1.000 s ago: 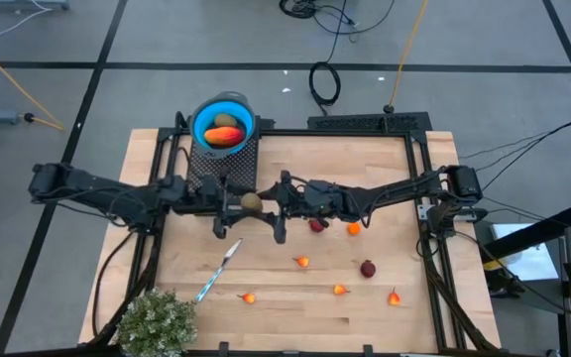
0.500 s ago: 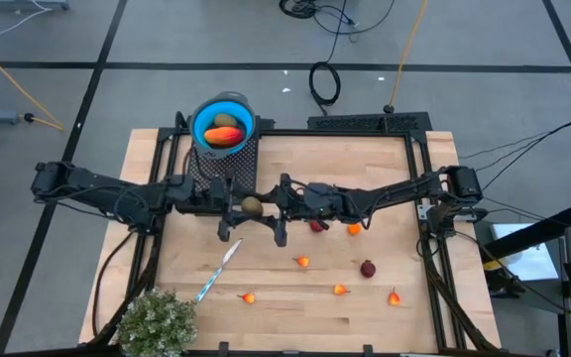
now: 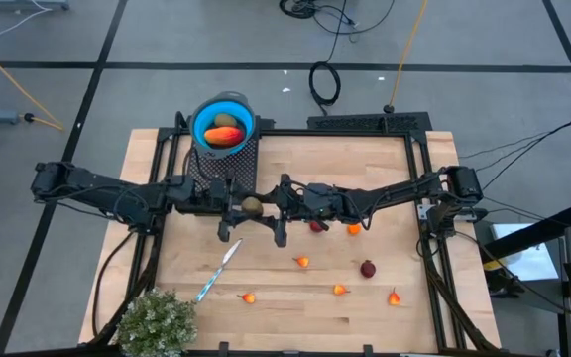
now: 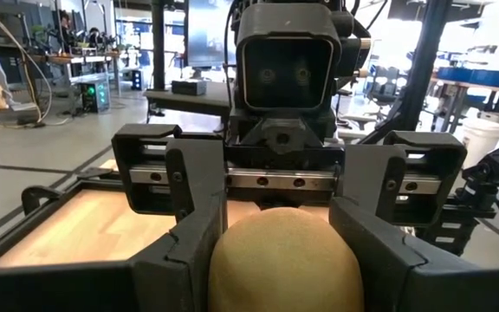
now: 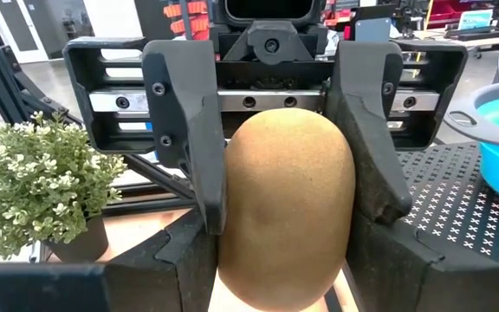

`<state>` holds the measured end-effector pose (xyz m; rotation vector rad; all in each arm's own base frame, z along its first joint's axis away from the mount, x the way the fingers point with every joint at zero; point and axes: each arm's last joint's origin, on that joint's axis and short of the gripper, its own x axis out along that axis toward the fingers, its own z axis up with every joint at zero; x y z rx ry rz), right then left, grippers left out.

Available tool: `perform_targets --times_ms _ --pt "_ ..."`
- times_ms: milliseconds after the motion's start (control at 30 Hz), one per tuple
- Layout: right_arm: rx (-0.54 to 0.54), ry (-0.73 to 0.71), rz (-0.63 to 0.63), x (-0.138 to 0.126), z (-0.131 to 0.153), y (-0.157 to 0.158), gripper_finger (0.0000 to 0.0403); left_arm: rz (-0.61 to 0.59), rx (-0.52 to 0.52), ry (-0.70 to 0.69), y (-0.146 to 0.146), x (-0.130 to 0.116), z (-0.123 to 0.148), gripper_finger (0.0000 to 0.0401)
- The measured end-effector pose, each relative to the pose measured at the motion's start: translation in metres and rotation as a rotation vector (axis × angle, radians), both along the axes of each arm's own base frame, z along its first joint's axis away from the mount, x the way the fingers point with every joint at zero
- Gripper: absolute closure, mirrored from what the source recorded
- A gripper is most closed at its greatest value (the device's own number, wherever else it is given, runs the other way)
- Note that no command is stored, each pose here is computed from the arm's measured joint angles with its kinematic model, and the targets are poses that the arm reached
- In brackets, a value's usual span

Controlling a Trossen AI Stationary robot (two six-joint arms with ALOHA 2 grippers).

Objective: Pick & Place Fruit
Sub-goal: Put the brown kiwi into the blue strainer bowl on the shelf

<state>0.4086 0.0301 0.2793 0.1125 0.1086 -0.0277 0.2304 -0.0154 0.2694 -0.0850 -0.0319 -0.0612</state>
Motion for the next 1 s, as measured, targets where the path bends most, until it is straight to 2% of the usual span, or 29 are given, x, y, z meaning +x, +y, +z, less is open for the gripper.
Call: perform_targets --times_ms 333,667,833,1000 --pt "-0.002 0.012 0.029 0.000 -0.001 0.001 0.0168 -0.004 0.003 -0.004 0.000 -0.001 0.001 0.0219" --pt "0.014 0.146 0.064 -0.003 -0.014 0.002 0.0136 0.003 0.026 -0.051 0.000 -0.002 0.006 0.0219" --pt "0.091 0.260 0.090 -0.006 -0.024 0.003 0.0143 0.078 0.029 -0.070 0.003 -0.007 0.011 0.0219" --pt "0.130 0.328 0.123 -0.008 -0.030 0.004 0.0172 0.174 0.056 -0.104 0.006 -0.016 0.019 0.0219"
